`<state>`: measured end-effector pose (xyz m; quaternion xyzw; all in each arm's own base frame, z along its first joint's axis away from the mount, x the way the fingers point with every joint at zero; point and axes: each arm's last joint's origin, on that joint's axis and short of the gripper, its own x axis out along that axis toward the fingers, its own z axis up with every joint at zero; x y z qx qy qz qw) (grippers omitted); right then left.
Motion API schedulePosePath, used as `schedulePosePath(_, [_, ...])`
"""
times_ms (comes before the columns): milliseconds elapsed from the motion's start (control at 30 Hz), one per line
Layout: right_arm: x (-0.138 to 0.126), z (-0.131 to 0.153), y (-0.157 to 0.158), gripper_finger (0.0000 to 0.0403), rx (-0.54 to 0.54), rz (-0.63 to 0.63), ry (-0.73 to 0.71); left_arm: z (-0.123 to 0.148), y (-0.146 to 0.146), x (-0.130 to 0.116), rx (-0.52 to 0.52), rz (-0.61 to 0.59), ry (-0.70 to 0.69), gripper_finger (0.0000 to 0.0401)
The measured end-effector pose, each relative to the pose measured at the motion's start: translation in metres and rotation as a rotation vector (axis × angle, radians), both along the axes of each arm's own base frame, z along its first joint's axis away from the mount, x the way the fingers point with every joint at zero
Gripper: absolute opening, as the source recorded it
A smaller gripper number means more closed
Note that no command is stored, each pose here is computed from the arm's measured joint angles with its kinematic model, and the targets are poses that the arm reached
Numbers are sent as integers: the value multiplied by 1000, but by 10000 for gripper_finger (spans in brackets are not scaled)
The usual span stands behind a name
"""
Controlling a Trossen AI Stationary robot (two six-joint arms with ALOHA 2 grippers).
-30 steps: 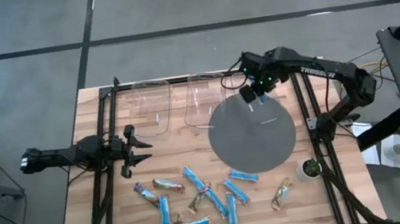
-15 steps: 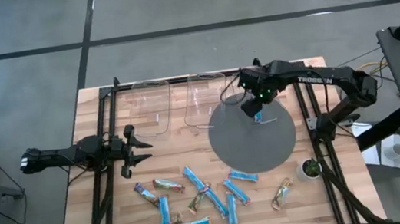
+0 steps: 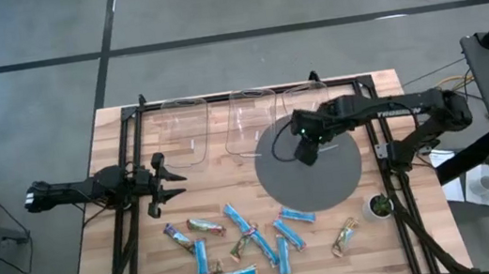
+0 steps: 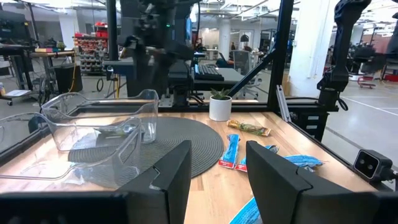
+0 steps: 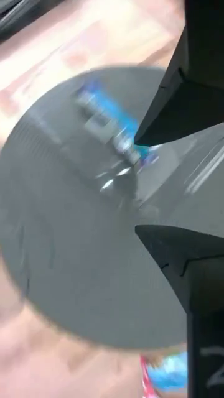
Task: Pick and place Granola Bars by type
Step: Adjust the right transparent bin
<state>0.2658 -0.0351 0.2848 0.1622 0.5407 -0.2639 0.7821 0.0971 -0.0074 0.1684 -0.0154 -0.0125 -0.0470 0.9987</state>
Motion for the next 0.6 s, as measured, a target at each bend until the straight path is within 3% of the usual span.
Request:
schedulePosePath(133, [13, -8, -1, 168, -11, 93, -2, 0, 0, 0, 0, 0, 0, 135])
schedulePosePath(433, [43, -31, -45, 20, -3, 157, 100, 0, 0, 0, 0, 0, 0, 135])
schedulePosePath(600, [58, -45, -61, 11, 18, 248, 155, 0, 0, 0, 0, 1, 0, 135])
